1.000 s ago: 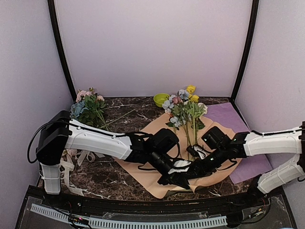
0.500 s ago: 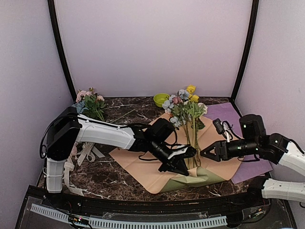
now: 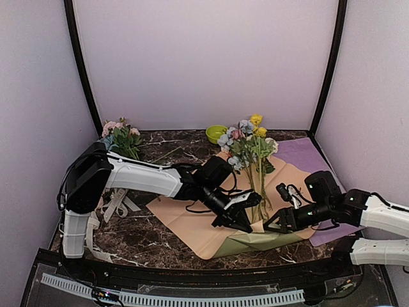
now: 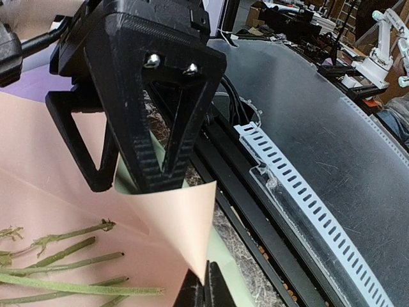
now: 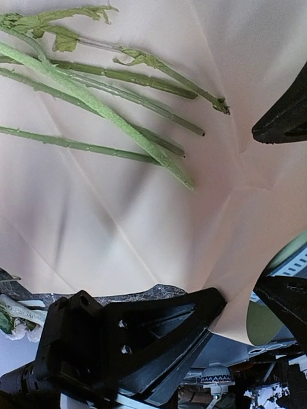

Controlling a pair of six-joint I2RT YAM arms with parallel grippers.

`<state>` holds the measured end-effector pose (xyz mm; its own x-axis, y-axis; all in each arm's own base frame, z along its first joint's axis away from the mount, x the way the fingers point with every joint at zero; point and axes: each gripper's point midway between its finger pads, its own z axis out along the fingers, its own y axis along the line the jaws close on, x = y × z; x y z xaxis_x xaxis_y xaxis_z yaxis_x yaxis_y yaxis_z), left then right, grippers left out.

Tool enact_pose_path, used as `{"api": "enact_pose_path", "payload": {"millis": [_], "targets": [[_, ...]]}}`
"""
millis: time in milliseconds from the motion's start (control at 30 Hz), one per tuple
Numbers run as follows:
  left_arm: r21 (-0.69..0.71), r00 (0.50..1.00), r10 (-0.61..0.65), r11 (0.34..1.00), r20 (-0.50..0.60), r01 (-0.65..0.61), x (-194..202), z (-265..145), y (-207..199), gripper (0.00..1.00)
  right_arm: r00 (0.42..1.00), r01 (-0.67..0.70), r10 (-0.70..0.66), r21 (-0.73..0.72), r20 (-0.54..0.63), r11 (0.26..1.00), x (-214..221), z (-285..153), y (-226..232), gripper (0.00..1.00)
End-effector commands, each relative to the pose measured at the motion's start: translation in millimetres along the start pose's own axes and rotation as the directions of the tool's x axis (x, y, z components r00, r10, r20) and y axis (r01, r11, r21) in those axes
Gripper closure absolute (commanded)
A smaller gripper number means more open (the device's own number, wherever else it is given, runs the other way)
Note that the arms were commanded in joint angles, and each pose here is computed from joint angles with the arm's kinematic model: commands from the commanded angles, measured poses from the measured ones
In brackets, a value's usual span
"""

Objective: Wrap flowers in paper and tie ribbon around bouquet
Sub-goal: Fold the bottom corner of the flattened wrapping paper at the center of the board.

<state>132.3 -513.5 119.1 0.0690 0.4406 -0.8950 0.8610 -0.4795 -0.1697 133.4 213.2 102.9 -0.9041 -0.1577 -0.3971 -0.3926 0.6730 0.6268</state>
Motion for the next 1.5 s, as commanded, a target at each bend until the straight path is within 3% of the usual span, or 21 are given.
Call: {"api": "enact_pose_path", "payload": {"millis": [0,233,500,567,600,633,767,933,1100,1233,1467], "targets": [[0.027,1.000,0.010,1.000,0.021,-0.010,-9.3,-3.8,-2.0,1.00,1.000,-0.008,0.009,-0.070,0.004,0.997,-0.6,7.1,7.7,0.30],[0.021,1.000,0.008,1.000,0.021,-0.008,-7.3,-5.8,1.5,1.00,0.999,-0.044,0.045,-0.139,0.004,0.989,6.7,5.0,14.8,0.65],[0.019,1.000,0.005,1.000,0.018,-0.006,-5.7,-6.8,2.7,1.00,0.998,-0.056,0.060,-0.172,0.017,0.984,4.3,-2.5,23.6,0.83],[0.018,1.000,0.004,1.000,0.017,-0.004,-6.3,-7.0,3.1,1.00,0.998,-0.058,0.063,-0.175,0.024,0.983,4.1,-3.3,23.7,0.92],[0.014,1.000,-0.002,1.000,0.018,0.002,-7.1,-7.6,4.3,0.99,0.997,-0.064,0.069,-0.169,0.028,0.984,4.1,-3.1,22.1,0.97],[0.010,1.000,-0.014,1.000,0.021,0.014,-8.4,-8.6,5.8,0.91,0.997,-0.072,0.078,-0.157,0.031,0.985,4.1,-2.4,19.4,1.00],[-0.008,0.996,-0.083,0.996,0.044,0.084,-13.0,-18.0,12.1,0.53,0.993,-0.097,0.103,-0.093,0.062,0.991,-0.7,-2.6,7.7,1.00],[-0.134,0.994,-0.113,0.985,0.000,0.112,-3.3,-32.6,13.9,0.34,0.977,-0.149,0.144,0.021,0.160,0.989,-16.6,-11.8,-13.1,1.00],[-0.312,0.977,-0.208,0.932,-0.042,0.185,12.0,-53.9,15.2,0.27,0.951,-0.203,0.181,0.065,0.250,0.977,-29.0,-15.4,-30.4,1.00],[-0.368,0.924,-0.366,0.879,-0.114,0.303,50.5,-57.0,-1.7,0.26,0.943,-0.195,0.173,0.052,0.284,0.979,-35.4,-12.3,-32.8,1.00],[-0.406,0.864,-0.463,0.841,-0.196,0.358,101.6,-46.5,-39.7,0.28,0.948,-0.188,0.158,0.086,0.277,0.978,-29.4,-2.1,-47.3,1.00]]}}
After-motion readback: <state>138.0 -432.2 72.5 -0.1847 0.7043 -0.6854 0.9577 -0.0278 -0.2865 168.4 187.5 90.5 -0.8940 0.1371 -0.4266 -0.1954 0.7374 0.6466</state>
